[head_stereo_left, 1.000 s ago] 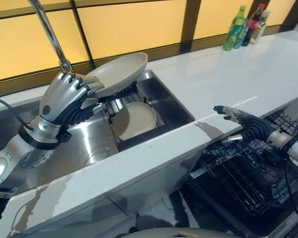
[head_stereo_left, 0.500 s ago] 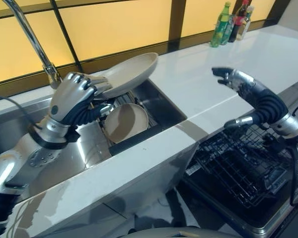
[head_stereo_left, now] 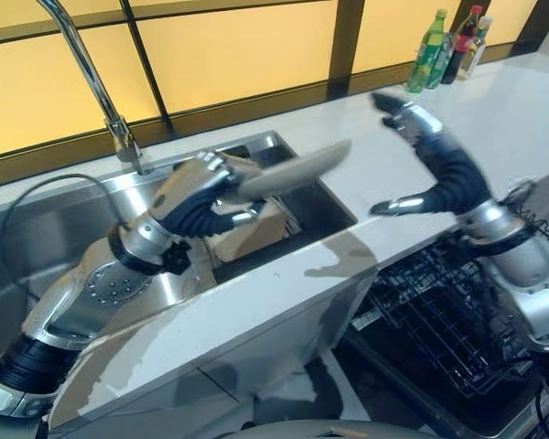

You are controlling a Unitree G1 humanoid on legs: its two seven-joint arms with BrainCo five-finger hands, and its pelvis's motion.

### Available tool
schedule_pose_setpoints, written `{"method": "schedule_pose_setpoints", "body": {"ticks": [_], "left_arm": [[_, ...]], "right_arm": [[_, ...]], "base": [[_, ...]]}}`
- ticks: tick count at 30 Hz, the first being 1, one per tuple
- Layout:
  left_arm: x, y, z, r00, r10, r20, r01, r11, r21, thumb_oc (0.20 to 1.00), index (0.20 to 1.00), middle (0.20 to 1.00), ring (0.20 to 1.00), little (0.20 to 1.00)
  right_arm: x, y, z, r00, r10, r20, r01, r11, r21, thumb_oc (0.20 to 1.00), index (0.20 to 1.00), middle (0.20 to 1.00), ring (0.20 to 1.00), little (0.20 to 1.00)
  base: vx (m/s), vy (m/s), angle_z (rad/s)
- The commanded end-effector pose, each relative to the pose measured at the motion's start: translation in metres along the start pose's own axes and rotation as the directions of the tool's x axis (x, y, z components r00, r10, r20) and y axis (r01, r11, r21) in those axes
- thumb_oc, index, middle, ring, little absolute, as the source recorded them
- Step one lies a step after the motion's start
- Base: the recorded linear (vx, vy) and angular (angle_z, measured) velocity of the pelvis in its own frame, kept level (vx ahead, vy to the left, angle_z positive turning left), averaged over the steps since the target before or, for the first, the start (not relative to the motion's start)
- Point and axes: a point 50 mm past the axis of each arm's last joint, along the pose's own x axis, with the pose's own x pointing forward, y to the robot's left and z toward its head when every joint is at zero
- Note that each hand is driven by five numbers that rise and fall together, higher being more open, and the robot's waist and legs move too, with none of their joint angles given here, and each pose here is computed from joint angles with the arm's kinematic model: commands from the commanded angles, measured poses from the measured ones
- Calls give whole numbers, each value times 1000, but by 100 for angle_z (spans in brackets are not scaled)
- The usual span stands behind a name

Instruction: Pick up plates and place into dishwasher.

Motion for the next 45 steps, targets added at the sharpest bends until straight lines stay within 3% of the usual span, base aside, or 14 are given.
{"method": "schedule_pose_setpoints", "body": {"ticks": [1, 11, 20, 21, 23, 30, 45], "left_arm": [[19, 16, 16, 987, 40, 158, -31, 997, -64, 200, 200, 200, 200, 200], [20, 21, 23, 978, 48, 204, -26, 994, -111, 200, 200, 200, 200, 200], [19, 28, 25, 975, 60, 212, -41, 995, -96, 200, 200, 200, 200, 200], [18, 29, 24, 975, 61, 211, -42, 995, -95, 200, 200, 200, 200, 200], [18, 28, 24, 975, 62, 213, -42, 995, -94, 200, 200, 200, 200, 200], [18, 25, 23, 975, 64, 213, -45, 995, -92, 200, 200, 200, 200, 200], [18, 26, 21, 975, 102, 200, -85, 992, -92, 200, 200, 200, 200, 200]], "right_arm": [[16, -12, 23, 994, -2, 109, 13, 995, -100, 1000, 1000, 1000, 1000, 1000], [22, 1, 28, 985, 125, 118, -112, 987, -114, 1000, 1000, 1000, 1000, 1000], [23, 9, 28, 942, 331, 53, -317, 932, -177, 1000, 1000, 1000, 1000, 1000], [23, 9, 30, 934, 352, 65, -338, 928, -158, 846, 846, 846, 846, 846], [24, 9, 31, 928, 363, 80, -350, 926, -142, 200, 200, 200, 200, 200], [25, 12, 31, 932, 342, 116, -335, 939, -80, 200, 200, 200, 200, 200], [20, 6, 26, 977, 137, 165, -141, 990, 12, 200, 200, 200, 200, 200]], "base": [[0, 0, 0], [-9, 3, 6], [-2, 1, 1], [0, 0, 0], [-8, -2, 2], [-7, -2, 5], [0, 0, 0]]}}
